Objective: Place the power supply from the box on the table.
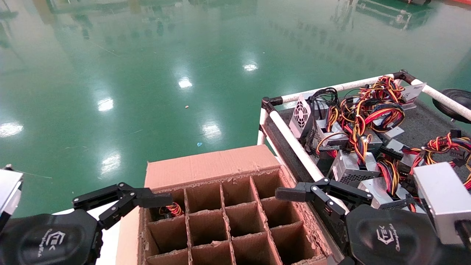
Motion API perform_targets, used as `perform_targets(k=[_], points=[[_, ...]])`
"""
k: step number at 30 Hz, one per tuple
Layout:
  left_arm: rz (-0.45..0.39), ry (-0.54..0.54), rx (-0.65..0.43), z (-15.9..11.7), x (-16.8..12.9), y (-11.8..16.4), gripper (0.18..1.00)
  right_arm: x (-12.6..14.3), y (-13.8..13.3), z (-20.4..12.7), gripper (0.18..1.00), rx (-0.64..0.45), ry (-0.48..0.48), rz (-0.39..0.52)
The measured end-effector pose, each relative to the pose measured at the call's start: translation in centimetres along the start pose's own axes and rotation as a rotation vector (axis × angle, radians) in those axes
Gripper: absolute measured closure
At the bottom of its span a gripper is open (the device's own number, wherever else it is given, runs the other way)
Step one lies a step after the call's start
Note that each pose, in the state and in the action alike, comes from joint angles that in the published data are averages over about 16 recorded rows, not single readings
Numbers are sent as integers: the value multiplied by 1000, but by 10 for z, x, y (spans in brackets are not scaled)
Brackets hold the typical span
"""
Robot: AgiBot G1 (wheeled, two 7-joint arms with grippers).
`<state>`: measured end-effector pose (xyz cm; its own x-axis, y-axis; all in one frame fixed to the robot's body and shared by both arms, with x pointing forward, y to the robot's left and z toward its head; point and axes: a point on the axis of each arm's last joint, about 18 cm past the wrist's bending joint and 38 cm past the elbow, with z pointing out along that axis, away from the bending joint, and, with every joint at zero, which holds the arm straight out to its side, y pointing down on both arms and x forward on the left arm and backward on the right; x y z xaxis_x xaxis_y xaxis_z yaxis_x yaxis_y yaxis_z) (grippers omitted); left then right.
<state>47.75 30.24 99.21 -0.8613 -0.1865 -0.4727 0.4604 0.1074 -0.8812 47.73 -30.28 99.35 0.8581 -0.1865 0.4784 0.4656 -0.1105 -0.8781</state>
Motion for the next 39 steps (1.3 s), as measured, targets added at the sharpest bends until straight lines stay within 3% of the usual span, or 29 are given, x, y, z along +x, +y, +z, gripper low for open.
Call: perform_targets(k=[22, 34, 39], points=[[0, 0, 0, 0, 0, 0, 202, 0, 0, 0, 179, 0, 0, 0], [0, 0, 0, 0, 0, 0, 324, 0, 0, 0, 179, 0, 0, 0], [0, 0, 0, 0, 0, 0, 424, 0, 0, 0, 179, 0, 0, 0]])
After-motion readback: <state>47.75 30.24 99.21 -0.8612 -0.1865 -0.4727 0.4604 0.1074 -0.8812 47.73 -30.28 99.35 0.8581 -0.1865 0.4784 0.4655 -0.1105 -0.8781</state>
